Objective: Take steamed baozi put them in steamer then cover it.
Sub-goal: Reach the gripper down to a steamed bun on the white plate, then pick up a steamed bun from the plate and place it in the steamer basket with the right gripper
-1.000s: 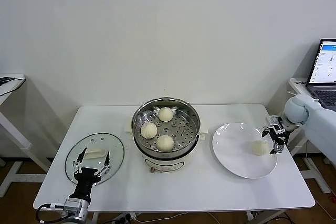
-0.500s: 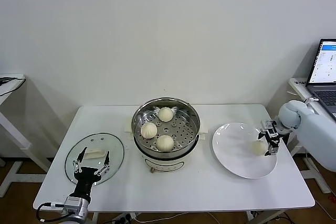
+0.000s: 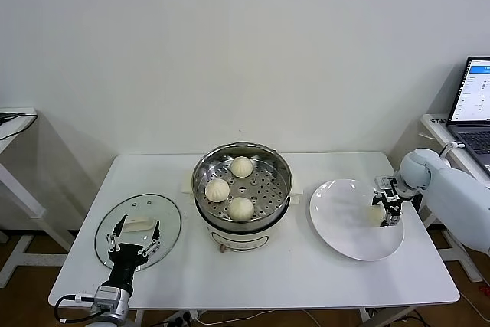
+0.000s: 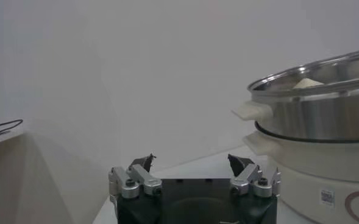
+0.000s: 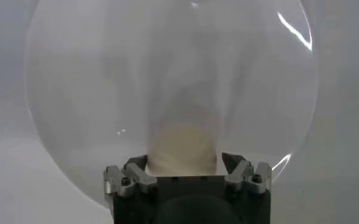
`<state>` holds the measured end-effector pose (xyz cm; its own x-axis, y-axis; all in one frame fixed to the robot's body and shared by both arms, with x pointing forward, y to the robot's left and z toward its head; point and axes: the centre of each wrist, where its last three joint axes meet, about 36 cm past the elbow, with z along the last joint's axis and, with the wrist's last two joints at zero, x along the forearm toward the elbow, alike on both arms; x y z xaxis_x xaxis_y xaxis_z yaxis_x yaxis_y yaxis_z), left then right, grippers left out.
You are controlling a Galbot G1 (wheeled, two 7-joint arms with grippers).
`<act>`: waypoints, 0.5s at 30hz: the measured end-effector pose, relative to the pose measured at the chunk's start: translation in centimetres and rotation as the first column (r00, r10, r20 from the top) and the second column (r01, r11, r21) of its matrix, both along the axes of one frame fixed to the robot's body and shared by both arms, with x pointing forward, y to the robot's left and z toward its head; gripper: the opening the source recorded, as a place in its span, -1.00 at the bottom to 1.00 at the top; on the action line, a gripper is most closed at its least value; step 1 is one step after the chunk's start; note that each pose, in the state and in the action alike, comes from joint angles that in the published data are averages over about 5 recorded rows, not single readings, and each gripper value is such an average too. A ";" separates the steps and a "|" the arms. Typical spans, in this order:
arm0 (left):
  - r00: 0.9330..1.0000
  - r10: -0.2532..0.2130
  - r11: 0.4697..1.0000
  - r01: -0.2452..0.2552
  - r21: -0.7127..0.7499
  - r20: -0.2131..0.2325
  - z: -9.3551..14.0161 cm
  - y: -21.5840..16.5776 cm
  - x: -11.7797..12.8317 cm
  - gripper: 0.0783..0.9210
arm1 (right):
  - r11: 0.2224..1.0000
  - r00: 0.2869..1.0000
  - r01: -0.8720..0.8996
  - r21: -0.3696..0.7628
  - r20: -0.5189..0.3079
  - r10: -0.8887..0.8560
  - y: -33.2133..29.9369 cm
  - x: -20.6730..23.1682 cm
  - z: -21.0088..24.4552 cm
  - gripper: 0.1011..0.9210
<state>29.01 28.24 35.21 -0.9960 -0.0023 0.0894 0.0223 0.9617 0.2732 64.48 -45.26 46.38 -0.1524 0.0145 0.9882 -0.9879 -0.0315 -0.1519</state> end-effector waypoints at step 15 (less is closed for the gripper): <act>1.000 0.000 1.000 0.000 -0.001 0.004 0.2 -0.2 -0.1 0.77 | 1.000 1.000 0.014 0.010 -0.005 -0.014 -0.5 -0.1 2.7 0.45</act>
